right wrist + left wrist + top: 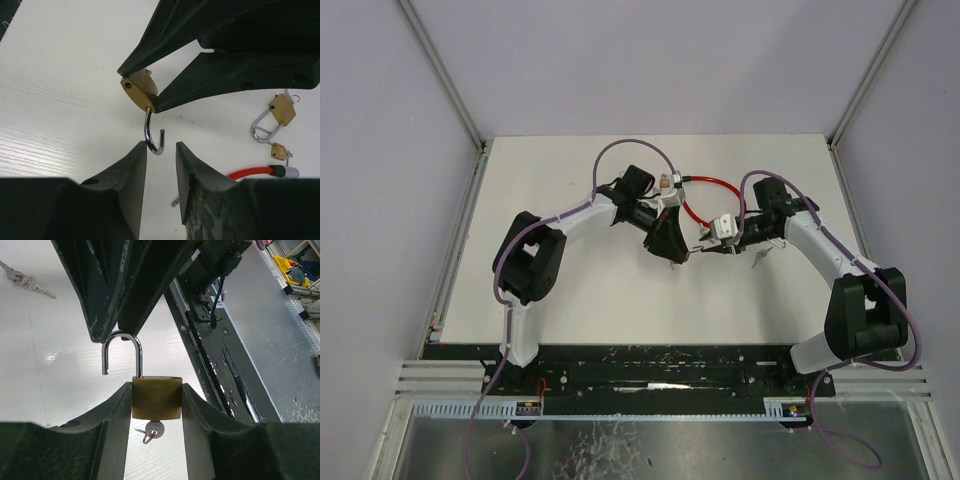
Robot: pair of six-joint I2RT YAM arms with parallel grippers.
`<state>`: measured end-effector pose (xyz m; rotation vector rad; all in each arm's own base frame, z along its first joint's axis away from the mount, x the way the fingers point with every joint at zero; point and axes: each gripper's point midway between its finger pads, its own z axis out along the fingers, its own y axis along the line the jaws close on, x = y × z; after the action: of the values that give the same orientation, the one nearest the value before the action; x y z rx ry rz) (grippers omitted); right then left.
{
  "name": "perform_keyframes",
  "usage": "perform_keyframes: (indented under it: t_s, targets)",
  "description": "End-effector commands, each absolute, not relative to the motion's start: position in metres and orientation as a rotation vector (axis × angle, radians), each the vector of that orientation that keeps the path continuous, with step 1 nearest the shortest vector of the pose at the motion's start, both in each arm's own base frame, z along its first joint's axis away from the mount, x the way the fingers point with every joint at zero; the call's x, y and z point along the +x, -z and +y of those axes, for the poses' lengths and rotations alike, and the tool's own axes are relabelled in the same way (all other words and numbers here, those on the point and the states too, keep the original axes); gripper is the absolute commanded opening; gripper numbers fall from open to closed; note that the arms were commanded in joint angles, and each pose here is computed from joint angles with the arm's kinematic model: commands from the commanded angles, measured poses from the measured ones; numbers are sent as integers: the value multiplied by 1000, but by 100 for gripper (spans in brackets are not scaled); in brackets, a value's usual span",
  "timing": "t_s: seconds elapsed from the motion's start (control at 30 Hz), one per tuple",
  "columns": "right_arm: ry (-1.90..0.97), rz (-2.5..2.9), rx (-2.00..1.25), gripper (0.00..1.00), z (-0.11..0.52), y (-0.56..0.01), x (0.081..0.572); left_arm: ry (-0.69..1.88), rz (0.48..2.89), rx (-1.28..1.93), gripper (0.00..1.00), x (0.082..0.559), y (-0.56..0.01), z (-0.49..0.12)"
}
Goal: Lock with the key
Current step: Pick up the lock from the center of the board.
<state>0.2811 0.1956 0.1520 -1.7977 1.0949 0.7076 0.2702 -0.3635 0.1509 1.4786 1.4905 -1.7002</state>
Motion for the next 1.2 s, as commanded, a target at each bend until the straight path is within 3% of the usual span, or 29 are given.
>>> perform_keyframes:
  t_s: [0.0,0.2,0.3,0.4,0.47,0.77,0.87,0.93,1.17]
  targets:
    - [-735,1074,-1815,35,203,-148,276,1727,1400,1504,0,267,-163,-367]
    - [-747,1052,-1835,26,207,-146,271,1728,1392,1510,0,266,-163,-367]
    - [-750,1048,-1840,16,207,-146,271,1731,1392,1510,0,266,-163,-366]
    - [-769,1035,-1839,0,209,-149,267,1729,1393,1510,1,266,-163,-366]
    - [-807,1018,-1831,0,211,-154,262,1727,1396,1510,5,267,-164,-366]
    - [-868,1163,-1744,0,210,-179,262,1727,1399,1461,72,283,-169,-354]
    - [-867,1188,-1734,0,208,-183,260,1711,1356,1450,82,290,-173,-345]
    - [-877,1195,-1713,0,207,-189,260,1696,1311,1454,100,290,-176,-341]
    - [-949,1226,-1594,0,202,-215,259,1581,1015,1507,100,278,-190,-328]
